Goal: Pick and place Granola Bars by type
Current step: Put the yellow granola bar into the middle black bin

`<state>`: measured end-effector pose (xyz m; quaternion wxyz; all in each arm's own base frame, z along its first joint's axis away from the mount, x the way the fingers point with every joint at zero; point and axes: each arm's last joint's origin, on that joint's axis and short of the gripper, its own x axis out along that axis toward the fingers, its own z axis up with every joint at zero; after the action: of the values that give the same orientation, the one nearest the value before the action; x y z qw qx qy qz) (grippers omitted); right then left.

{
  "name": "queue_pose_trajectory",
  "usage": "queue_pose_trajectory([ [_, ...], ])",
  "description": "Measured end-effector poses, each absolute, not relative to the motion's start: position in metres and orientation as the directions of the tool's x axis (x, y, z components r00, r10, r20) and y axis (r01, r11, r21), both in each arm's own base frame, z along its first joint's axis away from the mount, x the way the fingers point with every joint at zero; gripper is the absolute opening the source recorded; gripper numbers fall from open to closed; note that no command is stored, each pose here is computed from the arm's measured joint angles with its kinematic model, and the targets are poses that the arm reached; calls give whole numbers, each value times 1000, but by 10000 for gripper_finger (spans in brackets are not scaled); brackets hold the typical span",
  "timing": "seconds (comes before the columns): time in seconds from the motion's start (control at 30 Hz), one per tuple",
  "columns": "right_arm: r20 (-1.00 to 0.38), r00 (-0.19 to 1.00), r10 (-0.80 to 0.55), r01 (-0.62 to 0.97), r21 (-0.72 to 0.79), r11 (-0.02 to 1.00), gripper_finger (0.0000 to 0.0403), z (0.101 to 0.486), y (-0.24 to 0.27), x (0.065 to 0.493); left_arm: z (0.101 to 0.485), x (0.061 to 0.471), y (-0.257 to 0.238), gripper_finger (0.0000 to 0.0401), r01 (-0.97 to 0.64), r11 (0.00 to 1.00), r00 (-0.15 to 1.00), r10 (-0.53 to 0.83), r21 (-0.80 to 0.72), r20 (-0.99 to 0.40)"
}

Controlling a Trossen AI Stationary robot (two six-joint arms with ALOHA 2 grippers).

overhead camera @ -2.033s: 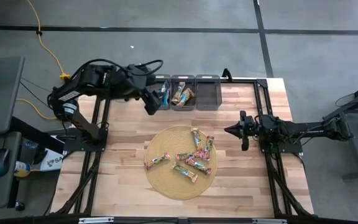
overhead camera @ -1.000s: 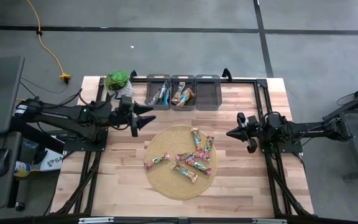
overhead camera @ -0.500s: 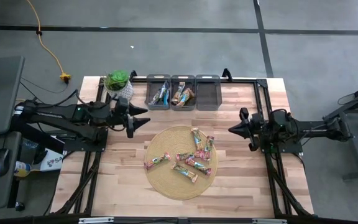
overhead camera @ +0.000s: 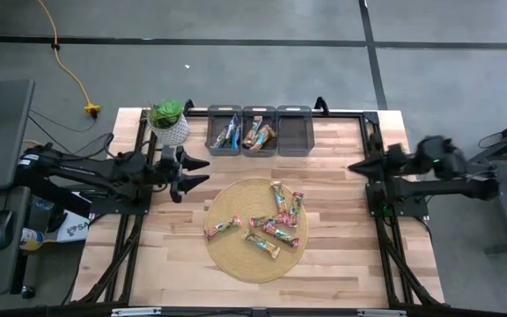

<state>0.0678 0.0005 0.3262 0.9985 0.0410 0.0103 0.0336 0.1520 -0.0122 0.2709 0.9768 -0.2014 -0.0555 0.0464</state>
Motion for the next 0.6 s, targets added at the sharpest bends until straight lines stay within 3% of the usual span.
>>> queue_pose_trajectory([
  [0.27,136,988,-70,61,65,996,0,375,-2,38,247,151,-13,248,-44,923,990,91,-381,108],
  [0.43,181,979,-99,95,30,995,0,383,-3,34,227,145,-13,248,35,923,975,53,-384,216],
  [0.6,250,964,-87,63,100,993,0,382,-3,40,215,138,-12,248,63,927,952,54,-369,300],
])
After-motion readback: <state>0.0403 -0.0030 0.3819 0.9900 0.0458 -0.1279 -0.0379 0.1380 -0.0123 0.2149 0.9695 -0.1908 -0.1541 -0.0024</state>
